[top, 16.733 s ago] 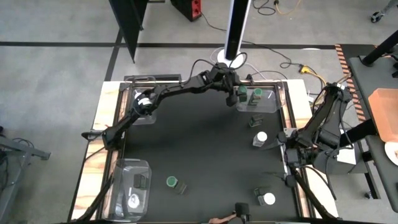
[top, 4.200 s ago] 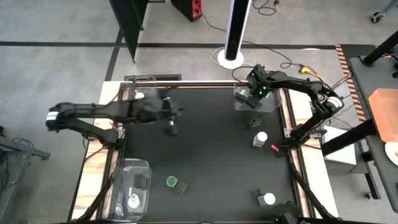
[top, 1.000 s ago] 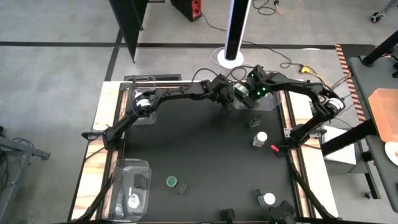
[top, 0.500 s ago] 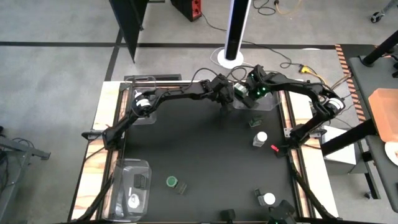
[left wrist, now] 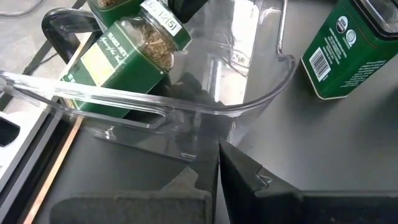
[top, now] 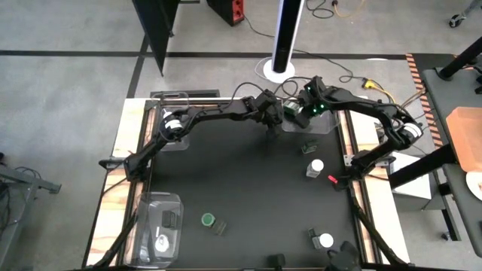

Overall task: Sort spices by type
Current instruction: Put the top left green seasoning bottle into the top right transparent bin, then adjust the green seasoning bottles in the top right transparent bin

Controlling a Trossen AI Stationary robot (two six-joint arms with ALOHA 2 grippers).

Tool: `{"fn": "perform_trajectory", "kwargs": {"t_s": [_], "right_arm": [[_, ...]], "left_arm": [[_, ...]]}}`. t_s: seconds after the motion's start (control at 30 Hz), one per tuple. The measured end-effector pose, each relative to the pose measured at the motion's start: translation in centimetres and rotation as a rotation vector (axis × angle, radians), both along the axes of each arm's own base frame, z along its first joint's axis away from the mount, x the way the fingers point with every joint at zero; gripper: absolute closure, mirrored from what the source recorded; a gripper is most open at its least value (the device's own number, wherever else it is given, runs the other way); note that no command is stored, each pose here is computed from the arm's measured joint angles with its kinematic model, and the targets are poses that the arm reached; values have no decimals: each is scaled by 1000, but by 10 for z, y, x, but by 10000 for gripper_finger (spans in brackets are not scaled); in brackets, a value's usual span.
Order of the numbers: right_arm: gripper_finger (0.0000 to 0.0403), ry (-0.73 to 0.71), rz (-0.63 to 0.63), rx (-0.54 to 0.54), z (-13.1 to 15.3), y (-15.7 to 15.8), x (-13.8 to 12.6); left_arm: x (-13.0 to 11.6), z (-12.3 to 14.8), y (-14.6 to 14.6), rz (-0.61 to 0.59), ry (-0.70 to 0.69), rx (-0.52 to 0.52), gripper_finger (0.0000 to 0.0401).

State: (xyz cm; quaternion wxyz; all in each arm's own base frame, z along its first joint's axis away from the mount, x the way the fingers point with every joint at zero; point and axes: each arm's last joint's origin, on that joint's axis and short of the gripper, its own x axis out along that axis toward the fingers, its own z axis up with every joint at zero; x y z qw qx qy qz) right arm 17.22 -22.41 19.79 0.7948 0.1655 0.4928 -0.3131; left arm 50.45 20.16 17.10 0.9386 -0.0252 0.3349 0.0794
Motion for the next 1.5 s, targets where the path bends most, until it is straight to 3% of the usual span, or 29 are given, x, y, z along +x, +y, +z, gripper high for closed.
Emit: {"fn": "perform_trajectory", "kwargs": {"t_s": [0.53, 0.73, 1.07, 1.33, 1.5], "right_arm": [[394, -24, 7, -44, 7, -1, 0], [394, -148, 3, -181, 26, -9, 7], [394, -147, 16, -130, 18, -7, 9], [394, -176, 12, -181, 46, 2, 2], [394, -184, 4, -183, 65, 16, -7]], "left_arm": [[1, 0, -2, -24, 2, 14, 401], [3, 1, -3, -44, -22, 14, 401], [3, 1, -5, -51, -15, 5, 401], [0, 1, -5, 3, 25, 27, 401], [-4, 14, -6, 6, 33, 30, 401]]}}
